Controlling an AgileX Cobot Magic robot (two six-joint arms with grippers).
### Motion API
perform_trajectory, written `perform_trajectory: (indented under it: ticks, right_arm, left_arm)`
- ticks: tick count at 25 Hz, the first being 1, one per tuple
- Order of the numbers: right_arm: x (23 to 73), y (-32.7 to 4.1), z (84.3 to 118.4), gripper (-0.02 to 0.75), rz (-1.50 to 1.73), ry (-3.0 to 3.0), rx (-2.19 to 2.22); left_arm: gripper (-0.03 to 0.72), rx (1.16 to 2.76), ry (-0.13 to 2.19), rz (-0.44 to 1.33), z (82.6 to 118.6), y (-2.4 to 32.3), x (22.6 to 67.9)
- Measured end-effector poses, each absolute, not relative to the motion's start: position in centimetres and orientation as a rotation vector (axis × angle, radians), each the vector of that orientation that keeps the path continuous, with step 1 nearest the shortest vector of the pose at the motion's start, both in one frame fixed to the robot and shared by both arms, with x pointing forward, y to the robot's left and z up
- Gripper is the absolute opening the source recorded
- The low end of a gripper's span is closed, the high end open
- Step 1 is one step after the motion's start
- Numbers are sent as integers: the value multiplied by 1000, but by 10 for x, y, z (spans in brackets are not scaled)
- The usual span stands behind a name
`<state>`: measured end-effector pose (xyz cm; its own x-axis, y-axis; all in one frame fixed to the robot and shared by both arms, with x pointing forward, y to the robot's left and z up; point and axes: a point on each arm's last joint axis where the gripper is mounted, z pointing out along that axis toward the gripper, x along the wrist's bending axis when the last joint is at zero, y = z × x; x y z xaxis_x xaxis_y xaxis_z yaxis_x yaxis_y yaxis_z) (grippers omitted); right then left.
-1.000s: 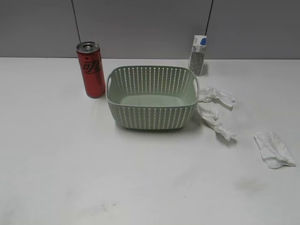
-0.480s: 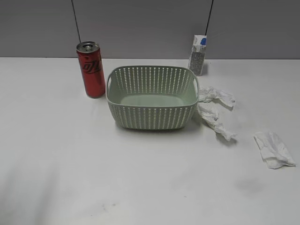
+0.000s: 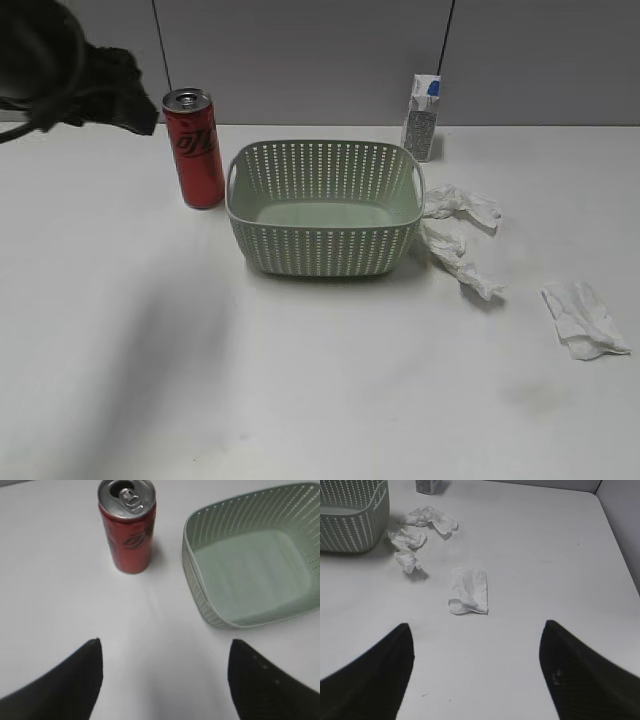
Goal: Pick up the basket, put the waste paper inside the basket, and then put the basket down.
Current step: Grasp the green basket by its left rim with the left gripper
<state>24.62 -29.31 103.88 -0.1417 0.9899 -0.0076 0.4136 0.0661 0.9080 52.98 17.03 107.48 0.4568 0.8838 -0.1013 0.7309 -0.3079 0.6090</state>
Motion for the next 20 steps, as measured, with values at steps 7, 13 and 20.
perform_trajectory:
  ticks: [7,13,20]
  right_arm:
    - [246,-293,1039,591,1047,1647,1421]
    - [246,-293,1039,591,1047,1647,1423]
    - [246,-293,1039,591,1047,1645,1425]
  left_arm:
    - [592,2186,1464,179,1042,127,591]
    - [592,2273,1587,83,998,101,627]
    - [591,2301,1705,84,968,76,645]
